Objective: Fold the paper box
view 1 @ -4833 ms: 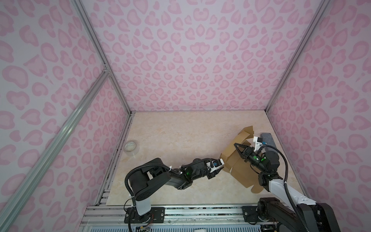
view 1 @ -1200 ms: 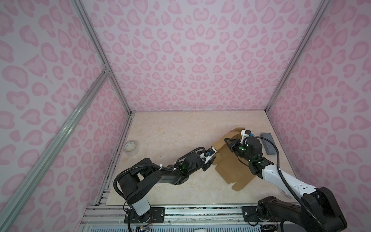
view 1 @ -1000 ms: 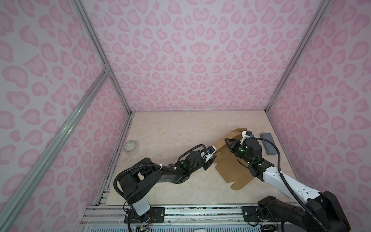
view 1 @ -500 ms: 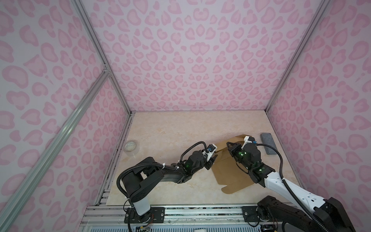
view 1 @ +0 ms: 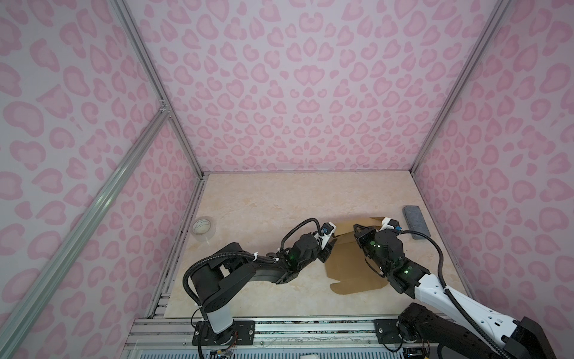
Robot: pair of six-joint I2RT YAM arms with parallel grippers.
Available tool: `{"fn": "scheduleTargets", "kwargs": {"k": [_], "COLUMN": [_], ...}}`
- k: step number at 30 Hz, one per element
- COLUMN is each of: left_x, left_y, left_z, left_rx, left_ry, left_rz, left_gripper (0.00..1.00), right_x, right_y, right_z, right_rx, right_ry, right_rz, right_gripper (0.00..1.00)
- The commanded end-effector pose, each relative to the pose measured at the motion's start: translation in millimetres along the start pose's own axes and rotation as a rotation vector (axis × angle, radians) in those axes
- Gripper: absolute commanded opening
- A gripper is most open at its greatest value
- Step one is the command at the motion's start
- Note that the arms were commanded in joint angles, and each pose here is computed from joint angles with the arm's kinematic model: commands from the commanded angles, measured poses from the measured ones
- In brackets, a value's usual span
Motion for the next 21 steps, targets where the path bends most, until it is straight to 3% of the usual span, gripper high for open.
{"fn": "scheduleTargets", "kwargs": {"k": [1, 8, 12, 21], "left_x": [5.6, 4.7, 3.9, 1.8], "left_y": [-2.4, -1.6, -2.5, -10.2], "left_z": [10.6, 9.3, 9.4, 9.7], "left_rx": [-0.048, -0.048, -0.05, -0.058], "left_ry": [0.014, 0.011, 0.004, 0.005], "left_rz": [0.051, 0.057, 0.061, 0.067], "left_gripper": [0.42, 0.37, 0.29, 0.27], "right_x": [-10.6, -11.7, -11.7, -13.4], "right_y": [2.7, 7.0, 9.6, 10.2], "right_z": [1.5, 0.7, 0.5, -4.2], "right_rx": [-0.05, -0.069, -0.08, -0.09], "right_ry": [-0.007, -0.039, -0.055, -0.069], "right_rz": [-0.066, -0.1, -0.117, -0.148], "right_gripper": [0.0, 0.0, 0.0, 0.0]}}
Point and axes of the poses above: each gripper's point midway between its finger pads, its own y axis back along the fingers, its own x axis along the line the jaws close on, z = x × y, the point moved 8 cm from there along y, back along the fingers, and after that the axes turned 6 degrees about -y, right-handed, at the moved point
